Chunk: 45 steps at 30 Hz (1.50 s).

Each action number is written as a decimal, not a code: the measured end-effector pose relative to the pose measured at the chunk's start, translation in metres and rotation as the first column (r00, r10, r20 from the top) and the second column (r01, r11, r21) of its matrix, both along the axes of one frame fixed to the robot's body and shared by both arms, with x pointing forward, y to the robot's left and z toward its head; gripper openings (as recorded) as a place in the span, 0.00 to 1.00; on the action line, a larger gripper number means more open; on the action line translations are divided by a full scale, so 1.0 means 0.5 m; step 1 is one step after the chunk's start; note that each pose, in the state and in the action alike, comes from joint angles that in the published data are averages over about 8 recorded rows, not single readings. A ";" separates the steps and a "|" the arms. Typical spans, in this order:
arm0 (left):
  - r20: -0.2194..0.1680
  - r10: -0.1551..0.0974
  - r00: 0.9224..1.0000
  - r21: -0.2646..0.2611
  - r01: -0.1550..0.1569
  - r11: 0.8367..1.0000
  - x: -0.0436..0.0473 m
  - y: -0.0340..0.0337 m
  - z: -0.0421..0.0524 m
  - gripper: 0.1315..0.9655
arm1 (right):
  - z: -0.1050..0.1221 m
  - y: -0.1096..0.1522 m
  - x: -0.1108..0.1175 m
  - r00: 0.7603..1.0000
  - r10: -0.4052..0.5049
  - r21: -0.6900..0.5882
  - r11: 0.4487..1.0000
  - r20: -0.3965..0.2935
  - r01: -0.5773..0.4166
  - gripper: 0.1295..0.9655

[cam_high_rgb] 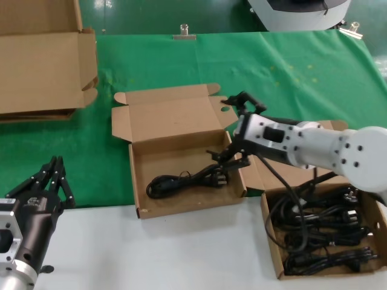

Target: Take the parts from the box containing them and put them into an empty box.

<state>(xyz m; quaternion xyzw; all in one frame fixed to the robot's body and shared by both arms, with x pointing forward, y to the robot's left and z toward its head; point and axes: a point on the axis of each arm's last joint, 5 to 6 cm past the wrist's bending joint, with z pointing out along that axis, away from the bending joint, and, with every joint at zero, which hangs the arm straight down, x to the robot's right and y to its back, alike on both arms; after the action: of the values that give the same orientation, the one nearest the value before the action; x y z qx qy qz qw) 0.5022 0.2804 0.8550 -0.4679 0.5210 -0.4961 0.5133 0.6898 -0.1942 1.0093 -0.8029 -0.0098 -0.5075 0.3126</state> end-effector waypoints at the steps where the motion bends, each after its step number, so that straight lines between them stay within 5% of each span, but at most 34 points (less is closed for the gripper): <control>1: 0.000 0.000 1.000 0.000 0.000 1.000 0.000 0.000 0.000 0.05 | 0.003 -0.008 -0.006 1.000 -0.008 0.008 1.000 0.005 0.008 0.65; 20: 0.000 0.000 1.000 0.000 0.000 1.000 0.000 0.000 0.000 0.09 | 0.012 -0.053 -0.041 0.999 -0.044 0.083 0.996 0.032 0.042 0.97; 36: 0.000 0.000 1.000 0.000 0.000 1.000 0.000 0.000 0.000 0.24 | -0.061 -0.058 -0.086 0.997 -0.070 0.290 0.955 0.023 0.060 1.00; 45: 0.000 0.000 1.000 0.000 0.000 1.000 0.000 0.000 0.000 0.45 | -0.104 -0.066 -0.120 0.994 -0.108 0.413 0.906 0.008 0.095 1.00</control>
<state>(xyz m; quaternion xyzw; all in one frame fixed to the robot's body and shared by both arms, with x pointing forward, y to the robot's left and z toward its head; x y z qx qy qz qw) 0.5022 0.2804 0.8550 -0.4679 0.5210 -0.4961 0.5133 0.6300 -0.2274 0.9571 -0.7106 0.1346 -0.5258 0.4477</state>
